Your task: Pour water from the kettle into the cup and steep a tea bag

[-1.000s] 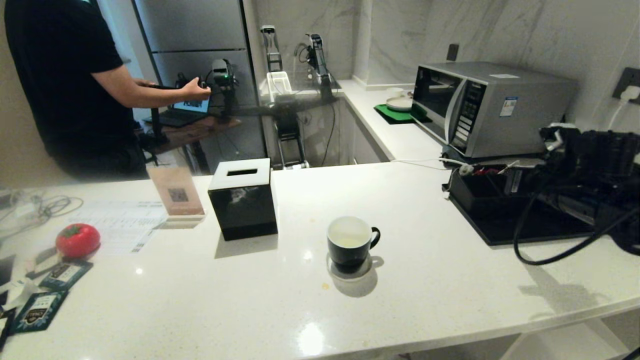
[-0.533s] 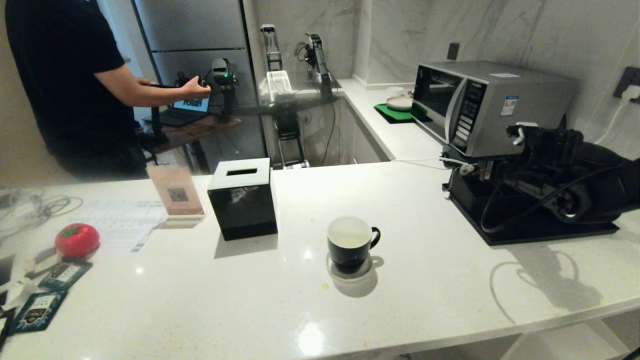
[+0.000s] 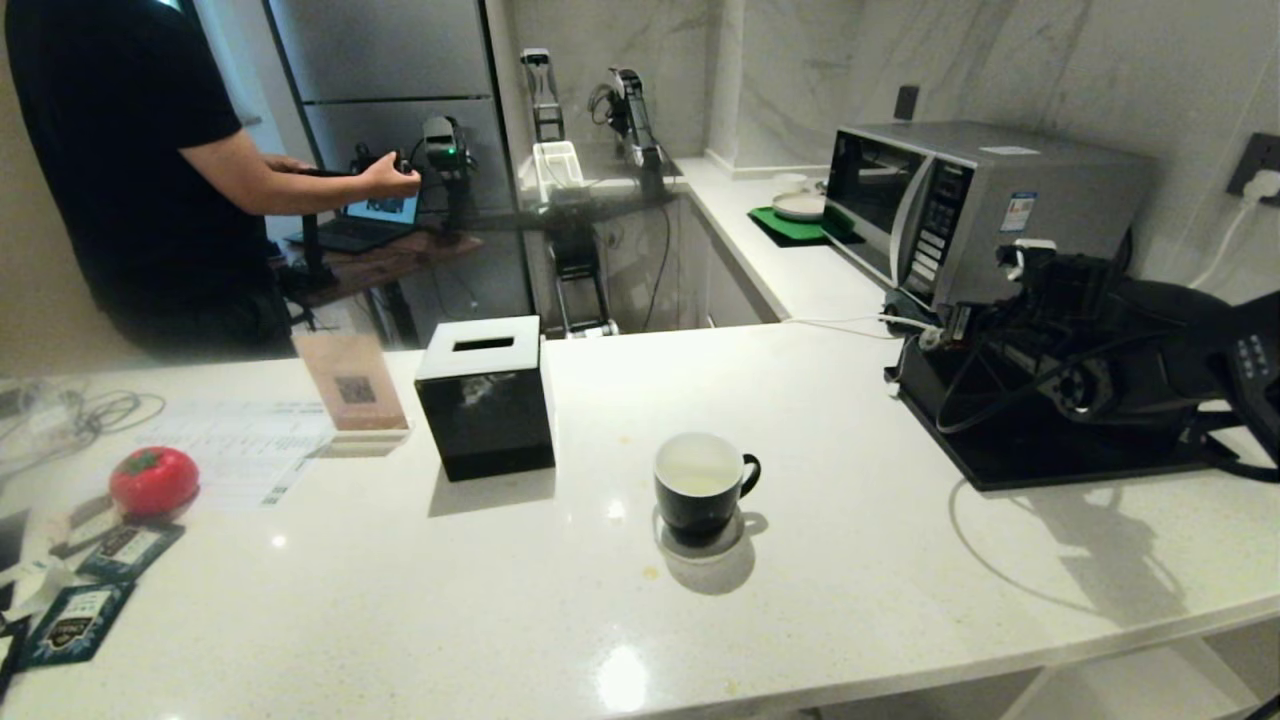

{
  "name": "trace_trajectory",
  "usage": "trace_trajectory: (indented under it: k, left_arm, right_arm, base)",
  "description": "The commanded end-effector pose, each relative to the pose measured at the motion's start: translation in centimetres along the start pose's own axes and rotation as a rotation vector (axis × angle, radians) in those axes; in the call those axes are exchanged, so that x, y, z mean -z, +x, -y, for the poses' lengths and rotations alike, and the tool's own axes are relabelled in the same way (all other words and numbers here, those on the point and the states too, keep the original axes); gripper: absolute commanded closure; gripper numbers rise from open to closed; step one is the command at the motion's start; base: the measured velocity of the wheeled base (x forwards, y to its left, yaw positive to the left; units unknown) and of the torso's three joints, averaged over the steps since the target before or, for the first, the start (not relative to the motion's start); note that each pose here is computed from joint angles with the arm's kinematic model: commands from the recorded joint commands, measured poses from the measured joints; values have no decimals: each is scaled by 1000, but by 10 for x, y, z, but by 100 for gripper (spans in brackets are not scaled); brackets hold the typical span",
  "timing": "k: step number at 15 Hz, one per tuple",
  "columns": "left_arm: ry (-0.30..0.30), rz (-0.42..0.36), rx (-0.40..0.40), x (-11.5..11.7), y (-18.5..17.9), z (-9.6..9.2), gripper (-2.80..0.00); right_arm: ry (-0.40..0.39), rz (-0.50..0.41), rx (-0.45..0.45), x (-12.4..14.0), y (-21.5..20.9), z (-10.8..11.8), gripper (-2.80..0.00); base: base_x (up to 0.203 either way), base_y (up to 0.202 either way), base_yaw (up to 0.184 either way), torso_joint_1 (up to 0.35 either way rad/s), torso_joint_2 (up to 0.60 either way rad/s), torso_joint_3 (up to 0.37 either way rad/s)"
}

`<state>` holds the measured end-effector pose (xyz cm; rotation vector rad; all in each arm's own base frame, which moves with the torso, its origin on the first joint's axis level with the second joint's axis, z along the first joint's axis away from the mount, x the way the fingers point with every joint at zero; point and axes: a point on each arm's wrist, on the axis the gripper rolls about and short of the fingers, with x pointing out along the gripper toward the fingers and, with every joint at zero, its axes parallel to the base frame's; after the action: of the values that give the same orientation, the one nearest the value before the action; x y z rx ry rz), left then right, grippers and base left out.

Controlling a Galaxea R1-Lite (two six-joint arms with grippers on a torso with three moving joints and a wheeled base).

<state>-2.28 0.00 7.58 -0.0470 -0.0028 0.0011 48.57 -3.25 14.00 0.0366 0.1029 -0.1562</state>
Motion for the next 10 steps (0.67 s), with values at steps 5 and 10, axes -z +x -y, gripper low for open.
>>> trace_trajectory:
  k: [5,10]
  left_arm:
    - [-1,-1,0,0,0,0,0]
    - [-1,-1,0,0,0,0,0]
  right_arm:
    - [-1,-41,-31,-8,6,0,-280]
    - [-25,-84,-49,-21,18,0,-280]
  base:
    - [0,0,0,0,0,0]
    - [0,0,0,0,0,0]
